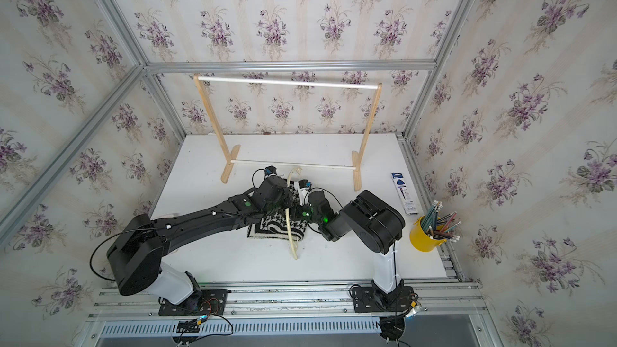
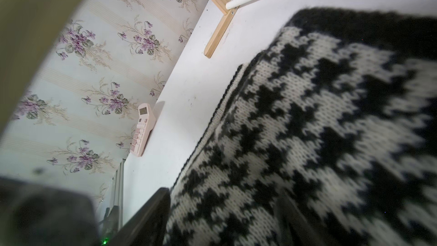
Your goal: Hang the scarf on the hanger
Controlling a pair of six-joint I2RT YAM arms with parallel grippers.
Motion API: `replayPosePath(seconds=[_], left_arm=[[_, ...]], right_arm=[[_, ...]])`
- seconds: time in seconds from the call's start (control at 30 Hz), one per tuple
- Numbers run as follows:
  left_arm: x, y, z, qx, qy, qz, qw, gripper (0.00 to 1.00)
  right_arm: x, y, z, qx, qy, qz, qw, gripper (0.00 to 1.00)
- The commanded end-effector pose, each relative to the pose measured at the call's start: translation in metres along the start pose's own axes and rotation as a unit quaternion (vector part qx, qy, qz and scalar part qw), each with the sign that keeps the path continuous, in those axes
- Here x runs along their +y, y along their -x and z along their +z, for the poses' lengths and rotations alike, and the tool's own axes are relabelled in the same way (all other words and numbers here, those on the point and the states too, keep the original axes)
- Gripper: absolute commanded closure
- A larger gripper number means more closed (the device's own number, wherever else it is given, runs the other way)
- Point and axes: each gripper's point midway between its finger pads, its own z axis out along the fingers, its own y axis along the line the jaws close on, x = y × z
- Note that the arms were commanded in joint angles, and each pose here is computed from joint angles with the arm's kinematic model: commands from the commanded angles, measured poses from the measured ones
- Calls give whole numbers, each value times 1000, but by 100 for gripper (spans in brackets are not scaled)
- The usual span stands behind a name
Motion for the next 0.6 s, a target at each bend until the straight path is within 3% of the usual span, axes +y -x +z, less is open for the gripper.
replayPosePath(seconds=[0.0,0.57], left_arm=[[17,1,0,-4,38,16,999,100],[13,4,1,-4,30,19,999,100]], right_arm=[[-28,-16,-4,29,-65,-15,997,100],[-17,-6,-55,10,-111,-68,991,100]])
